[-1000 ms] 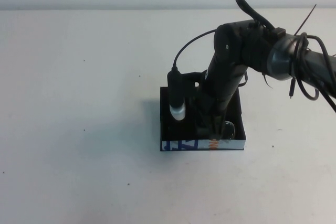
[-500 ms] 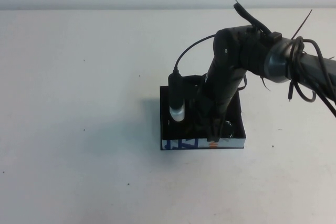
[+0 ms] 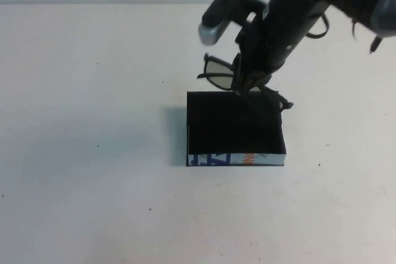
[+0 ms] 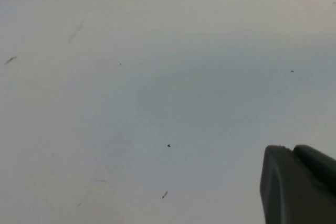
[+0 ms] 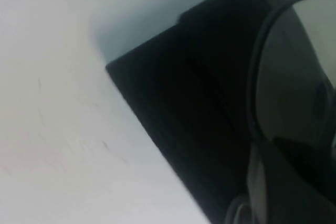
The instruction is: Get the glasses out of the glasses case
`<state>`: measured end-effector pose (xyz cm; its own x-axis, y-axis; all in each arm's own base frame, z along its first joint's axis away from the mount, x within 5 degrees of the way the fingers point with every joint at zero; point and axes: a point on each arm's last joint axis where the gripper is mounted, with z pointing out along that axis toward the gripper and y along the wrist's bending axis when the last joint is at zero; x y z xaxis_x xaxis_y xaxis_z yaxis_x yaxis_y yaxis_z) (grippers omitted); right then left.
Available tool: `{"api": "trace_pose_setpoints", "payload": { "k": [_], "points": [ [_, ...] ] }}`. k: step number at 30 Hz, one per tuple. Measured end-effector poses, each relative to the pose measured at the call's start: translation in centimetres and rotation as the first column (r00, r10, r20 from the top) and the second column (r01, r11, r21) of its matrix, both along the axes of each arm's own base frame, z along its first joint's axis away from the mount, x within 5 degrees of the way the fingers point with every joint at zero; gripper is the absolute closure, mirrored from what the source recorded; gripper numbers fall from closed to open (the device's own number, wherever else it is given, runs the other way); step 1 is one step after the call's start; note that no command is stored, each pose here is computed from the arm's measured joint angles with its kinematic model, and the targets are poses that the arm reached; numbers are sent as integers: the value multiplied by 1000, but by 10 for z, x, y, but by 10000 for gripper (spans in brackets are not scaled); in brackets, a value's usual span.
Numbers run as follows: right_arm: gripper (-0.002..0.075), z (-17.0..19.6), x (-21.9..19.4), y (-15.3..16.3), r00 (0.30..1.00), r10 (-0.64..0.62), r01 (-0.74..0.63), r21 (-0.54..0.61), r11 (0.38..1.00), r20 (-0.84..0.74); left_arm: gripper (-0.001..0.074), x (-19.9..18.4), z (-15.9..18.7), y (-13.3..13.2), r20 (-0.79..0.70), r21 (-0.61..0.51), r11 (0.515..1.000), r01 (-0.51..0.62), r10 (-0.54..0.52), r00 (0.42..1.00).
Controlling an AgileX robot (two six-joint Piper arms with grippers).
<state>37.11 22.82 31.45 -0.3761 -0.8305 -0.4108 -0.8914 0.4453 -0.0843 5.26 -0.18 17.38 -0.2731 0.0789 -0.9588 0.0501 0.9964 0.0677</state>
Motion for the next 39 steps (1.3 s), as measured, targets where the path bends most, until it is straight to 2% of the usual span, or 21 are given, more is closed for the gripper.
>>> {"api": "trace_pose_setpoints", "payload": {
  "k": [2,4,7,11,13,18,25,33,36,39],
  "points": [
    [668,12,0,-17,973,-218,223,69,972,-75,740,0,0,0,0,0,1000,0,0,1000],
    [668,13,-1,-39,902,-392,414,106,904,-182,740,0,0,0,0,0,1000,0,0,1000],
    [668,-5,-7,-74,773,-552,595,56,802,-312,740,0,0,0,0,0,1000,0,0,1000],
    [668,-41,-29,-116,602,-697,730,-84,678,-390,740,0,0,0,0,0,1000,0,0,1000],
    [668,-59,-41,-132,531,-746,778,-118,617,-402,740,0,0,0,0,0,1000,0,0,1000],
    [669,-94,-57,-156,445,-807,846,-113,521,-388,740,0,0,0,0,0,1000,0,0,1000],
    [606,-120,-56,-161,424,-829,871,-85,483,-365,740,0,0,0,0,0,1000,0,0,1000],
    [477,-133,-51,-160,432,-826,865,-91,493,-363,740,0,0,0,0,0,1000,0,0,1000],
    [461,-119,-53,-160,458,-818,862,-50,504,-346,740,0,0,0,0,0,1000,0,0,1000],
    [464,-79,-65,-162,527,-799,844,67,533,-290,740,0,0,0,0,0,1000,0,0,1000]
  ]
}}
